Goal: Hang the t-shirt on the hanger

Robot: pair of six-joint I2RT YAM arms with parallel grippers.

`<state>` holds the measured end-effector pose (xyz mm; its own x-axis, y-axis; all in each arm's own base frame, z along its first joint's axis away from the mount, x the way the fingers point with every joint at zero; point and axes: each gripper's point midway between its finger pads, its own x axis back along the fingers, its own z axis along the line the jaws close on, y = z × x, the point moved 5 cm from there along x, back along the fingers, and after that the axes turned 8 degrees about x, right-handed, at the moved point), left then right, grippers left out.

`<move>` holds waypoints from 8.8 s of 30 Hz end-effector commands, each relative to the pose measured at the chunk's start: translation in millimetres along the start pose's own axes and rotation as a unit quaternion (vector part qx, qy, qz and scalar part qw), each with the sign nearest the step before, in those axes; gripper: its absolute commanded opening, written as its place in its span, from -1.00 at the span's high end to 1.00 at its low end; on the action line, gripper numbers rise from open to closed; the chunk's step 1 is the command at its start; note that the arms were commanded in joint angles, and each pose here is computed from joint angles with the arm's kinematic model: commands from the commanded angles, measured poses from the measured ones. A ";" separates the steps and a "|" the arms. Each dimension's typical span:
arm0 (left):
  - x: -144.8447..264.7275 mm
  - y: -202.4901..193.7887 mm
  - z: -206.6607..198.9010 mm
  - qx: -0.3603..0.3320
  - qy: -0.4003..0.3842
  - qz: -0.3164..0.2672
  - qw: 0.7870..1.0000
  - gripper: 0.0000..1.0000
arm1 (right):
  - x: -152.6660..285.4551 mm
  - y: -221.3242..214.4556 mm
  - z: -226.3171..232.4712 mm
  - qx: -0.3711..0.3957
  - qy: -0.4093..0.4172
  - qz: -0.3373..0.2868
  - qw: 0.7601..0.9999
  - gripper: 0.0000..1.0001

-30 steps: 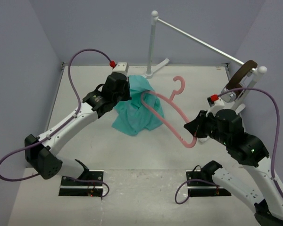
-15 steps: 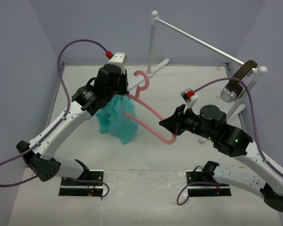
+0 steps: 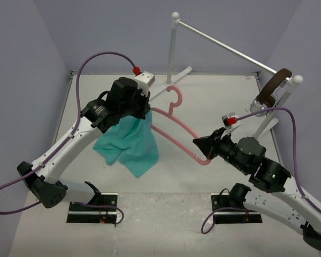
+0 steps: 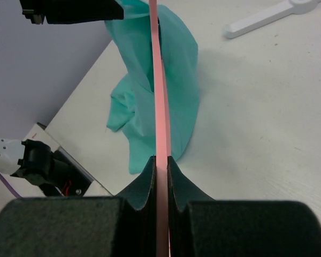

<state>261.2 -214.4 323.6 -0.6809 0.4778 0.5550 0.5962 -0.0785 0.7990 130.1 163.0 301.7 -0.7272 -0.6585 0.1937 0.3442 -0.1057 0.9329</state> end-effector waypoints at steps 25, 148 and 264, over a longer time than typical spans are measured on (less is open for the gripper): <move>27.1 68.2 4.4 -0.049 0.099 -0.111 0.988 1.00 | 41.3 1.1 -61.5 -0.074 -0.303 -0.039 0.949 1.00; 93.0 62.5 -76.8 -0.572 -0.172 -0.217 0.772 -1.00 | 30.0 -5.6 12.4 0.152 0.142 -0.270 0.940 1.00; 64.6 7.5 -92.3 -0.409 -0.280 -0.168 0.852 1.00 | 2.4 51.1 -43.3 -0.015 -0.044 0.108 0.993 0.30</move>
<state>184.0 -249.5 328.6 -0.3508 0.8192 0.4537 -0.0848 -0.5103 0.8558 182.9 123.5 350.5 -0.7672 -0.5743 0.2856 0.4118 -0.0997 0.9058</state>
